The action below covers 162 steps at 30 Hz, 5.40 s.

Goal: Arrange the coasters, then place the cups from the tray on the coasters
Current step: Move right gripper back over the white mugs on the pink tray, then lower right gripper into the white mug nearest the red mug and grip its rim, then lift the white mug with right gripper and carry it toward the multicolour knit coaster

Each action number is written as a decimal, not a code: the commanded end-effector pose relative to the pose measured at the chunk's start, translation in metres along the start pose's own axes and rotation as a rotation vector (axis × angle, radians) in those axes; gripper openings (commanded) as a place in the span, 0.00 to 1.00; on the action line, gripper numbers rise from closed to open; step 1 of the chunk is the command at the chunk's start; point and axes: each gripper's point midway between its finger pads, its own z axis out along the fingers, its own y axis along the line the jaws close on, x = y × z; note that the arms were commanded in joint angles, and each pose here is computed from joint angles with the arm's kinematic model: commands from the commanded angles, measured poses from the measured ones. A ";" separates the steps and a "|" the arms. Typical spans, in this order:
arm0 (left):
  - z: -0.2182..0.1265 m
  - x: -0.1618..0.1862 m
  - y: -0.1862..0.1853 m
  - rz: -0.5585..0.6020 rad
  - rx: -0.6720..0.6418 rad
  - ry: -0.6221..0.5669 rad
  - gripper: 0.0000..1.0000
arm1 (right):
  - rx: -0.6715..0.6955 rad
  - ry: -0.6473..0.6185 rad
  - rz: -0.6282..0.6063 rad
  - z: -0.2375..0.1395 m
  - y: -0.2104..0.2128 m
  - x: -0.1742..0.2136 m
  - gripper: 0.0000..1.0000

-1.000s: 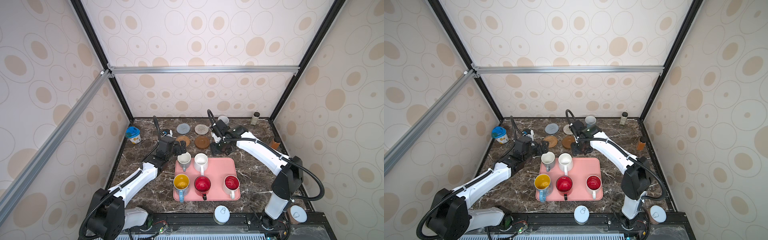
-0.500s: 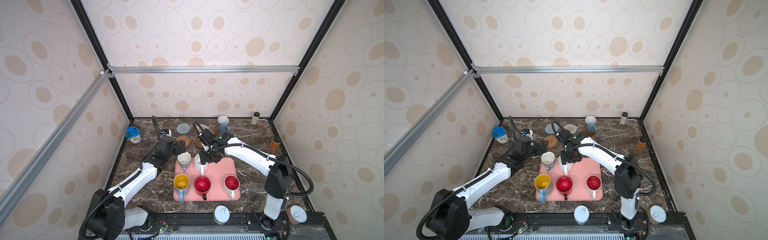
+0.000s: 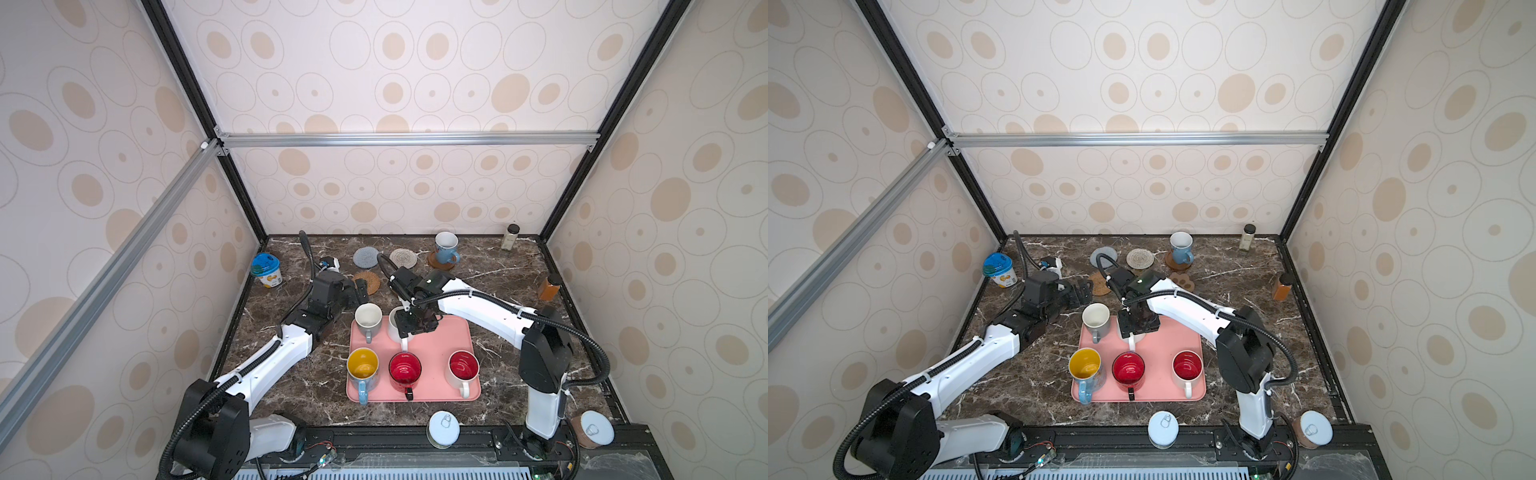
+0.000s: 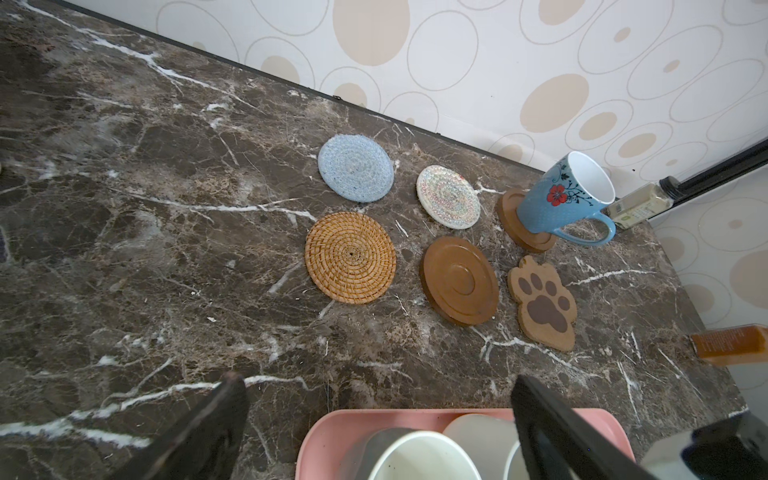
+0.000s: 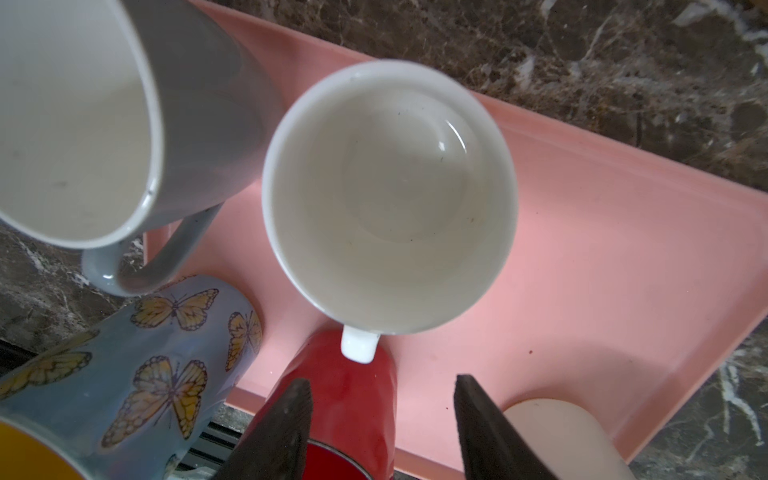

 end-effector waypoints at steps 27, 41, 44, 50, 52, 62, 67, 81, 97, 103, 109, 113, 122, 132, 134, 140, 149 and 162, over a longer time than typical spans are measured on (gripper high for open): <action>-0.006 -0.003 0.007 -0.061 0.006 -0.024 1.00 | 0.182 0.036 0.000 0.034 -0.031 0.012 0.44; -0.005 -0.002 0.007 -0.082 0.009 -0.021 1.00 | 0.190 0.005 -0.046 0.045 -0.032 0.005 0.26; -0.005 -0.002 0.006 -0.083 0.013 -0.020 1.00 | 0.185 0.009 -0.048 0.049 -0.032 0.007 0.26; -0.005 -0.002 0.005 -0.082 0.017 -0.022 1.00 | 0.189 0.013 -0.056 0.055 -0.032 0.008 0.25; -0.004 -0.002 0.004 -0.081 0.020 -0.019 1.00 | 0.192 0.017 -0.060 0.057 -0.033 0.008 0.23; -0.003 -0.001 0.005 -0.080 0.017 -0.015 1.00 | 0.214 0.031 -0.056 0.066 -0.037 0.011 0.18; -0.004 -0.001 0.006 -0.083 0.014 -0.017 1.00 | 0.226 0.014 -0.056 0.062 -0.039 0.010 0.12; -0.005 -0.001 0.007 -0.090 0.011 -0.020 1.00 | 0.231 -0.091 -0.073 0.027 -0.037 -0.009 0.07; -0.009 -0.001 0.009 -0.089 0.010 -0.028 1.00 | 0.204 -0.187 -0.067 -0.006 -0.029 -0.027 0.05; -0.011 -0.002 0.009 -0.087 0.008 -0.032 1.00 | 0.197 -0.218 -0.058 -0.014 -0.028 -0.033 0.05; -0.012 -0.002 0.010 -0.085 0.007 -0.035 1.00 | 0.190 -0.263 -0.042 -0.028 -0.031 -0.047 0.05; -0.012 -0.001 0.010 -0.084 0.005 -0.034 1.00 | 0.174 -0.297 -0.028 -0.037 -0.034 -0.060 0.05; -0.013 -0.003 0.010 -0.083 0.007 -0.037 1.00 | 0.162 -0.352 -0.019 -0.041 -0.049 -0.102 0.05; -0.013 0.002 0.008 -0.086 0.024 -0.019 1.00 | 0.169 -0.350 -0.037 -0.016 -0.076 -0.162 0.05; -0.013 0.002 0.007 -0.079 0.028 -0.018 1.00 | 0.174 -0.352 -0.043 -0.012 -0.080 -0.173 0.05; -0.014 0.006 0.009 -0.073 0.026 -0.009 1.00 | 0.166 -0.369 -0.038 -0.002 -0.094 -0.203 0.05; -0.014 0.012 0.013 -0.080 0.026 -0.006 1.00 | 0.168 -0.394 -0.105 0.002 -0.105 -0.233 0.05; -0.012 0.015 0.011 -0.085 0.035 0.006 1.00 | 0.136 -0.427 -0.175 0.011 -0.112 -0.258 0.07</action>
